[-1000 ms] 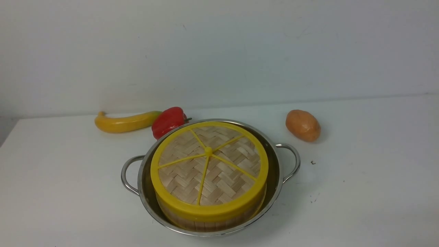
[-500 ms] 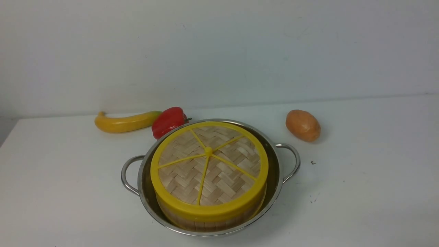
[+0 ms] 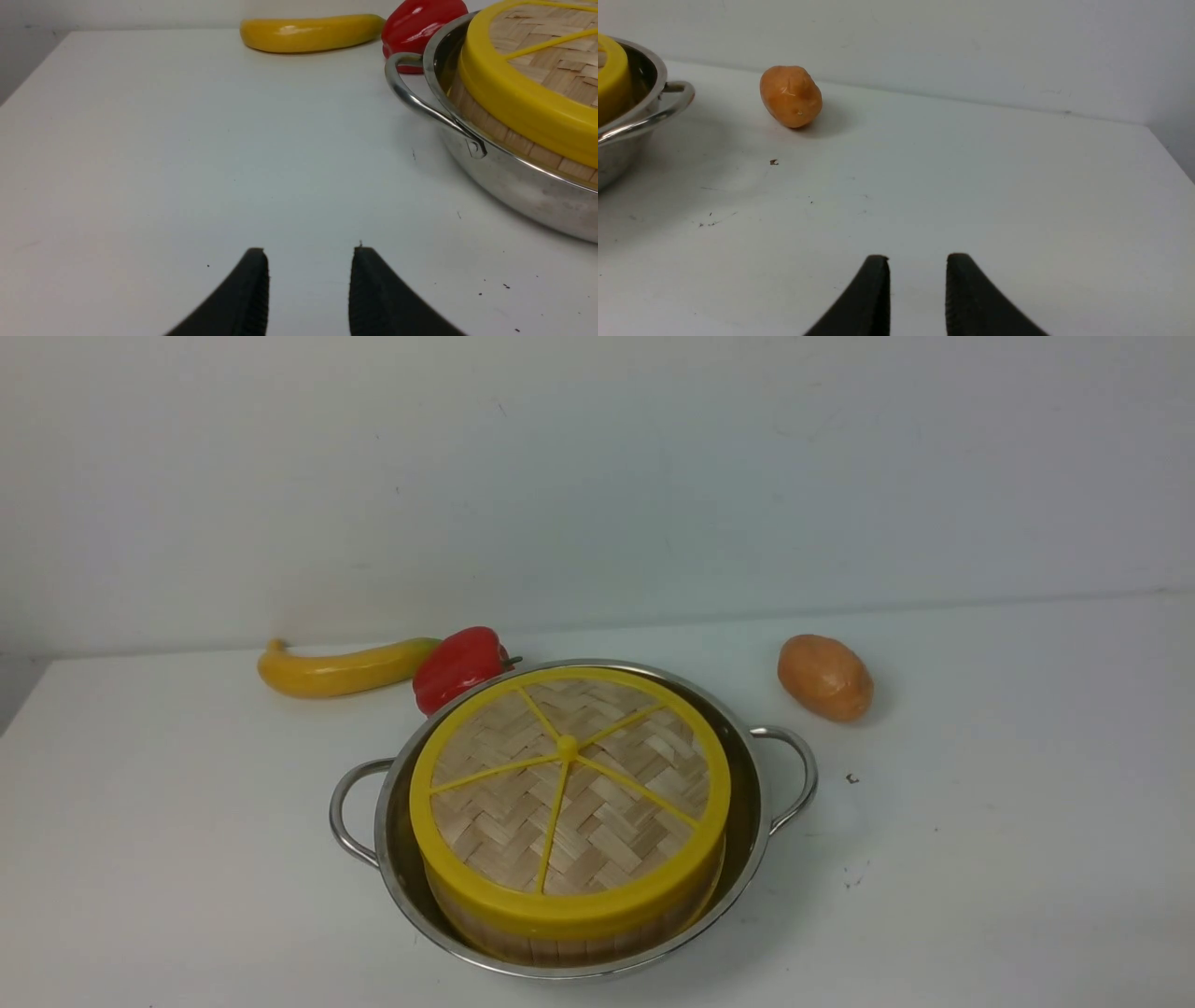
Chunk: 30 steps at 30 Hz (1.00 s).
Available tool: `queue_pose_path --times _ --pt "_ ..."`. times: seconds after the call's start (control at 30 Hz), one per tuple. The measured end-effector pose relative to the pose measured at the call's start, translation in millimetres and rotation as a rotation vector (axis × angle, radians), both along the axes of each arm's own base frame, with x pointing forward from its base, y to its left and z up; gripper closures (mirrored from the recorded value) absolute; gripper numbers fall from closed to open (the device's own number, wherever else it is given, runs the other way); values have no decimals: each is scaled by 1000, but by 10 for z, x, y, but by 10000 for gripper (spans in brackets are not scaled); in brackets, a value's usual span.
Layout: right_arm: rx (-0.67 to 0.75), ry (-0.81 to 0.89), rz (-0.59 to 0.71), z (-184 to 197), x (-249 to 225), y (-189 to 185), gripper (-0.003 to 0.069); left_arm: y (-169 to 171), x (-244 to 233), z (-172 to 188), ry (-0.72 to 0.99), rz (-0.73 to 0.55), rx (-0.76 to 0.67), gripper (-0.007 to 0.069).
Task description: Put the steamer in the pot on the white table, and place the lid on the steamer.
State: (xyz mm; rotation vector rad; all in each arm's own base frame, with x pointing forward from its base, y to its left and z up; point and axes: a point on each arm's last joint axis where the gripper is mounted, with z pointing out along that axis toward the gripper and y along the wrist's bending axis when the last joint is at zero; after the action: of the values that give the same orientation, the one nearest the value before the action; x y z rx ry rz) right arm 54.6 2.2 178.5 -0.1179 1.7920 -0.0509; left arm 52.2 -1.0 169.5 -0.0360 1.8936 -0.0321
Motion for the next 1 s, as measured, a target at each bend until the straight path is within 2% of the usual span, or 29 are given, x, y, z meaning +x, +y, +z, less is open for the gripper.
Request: queue_pose_path --times 1.0 --pt "0 0 0 0 0 0 478 0 0 0 0 0 0 387"
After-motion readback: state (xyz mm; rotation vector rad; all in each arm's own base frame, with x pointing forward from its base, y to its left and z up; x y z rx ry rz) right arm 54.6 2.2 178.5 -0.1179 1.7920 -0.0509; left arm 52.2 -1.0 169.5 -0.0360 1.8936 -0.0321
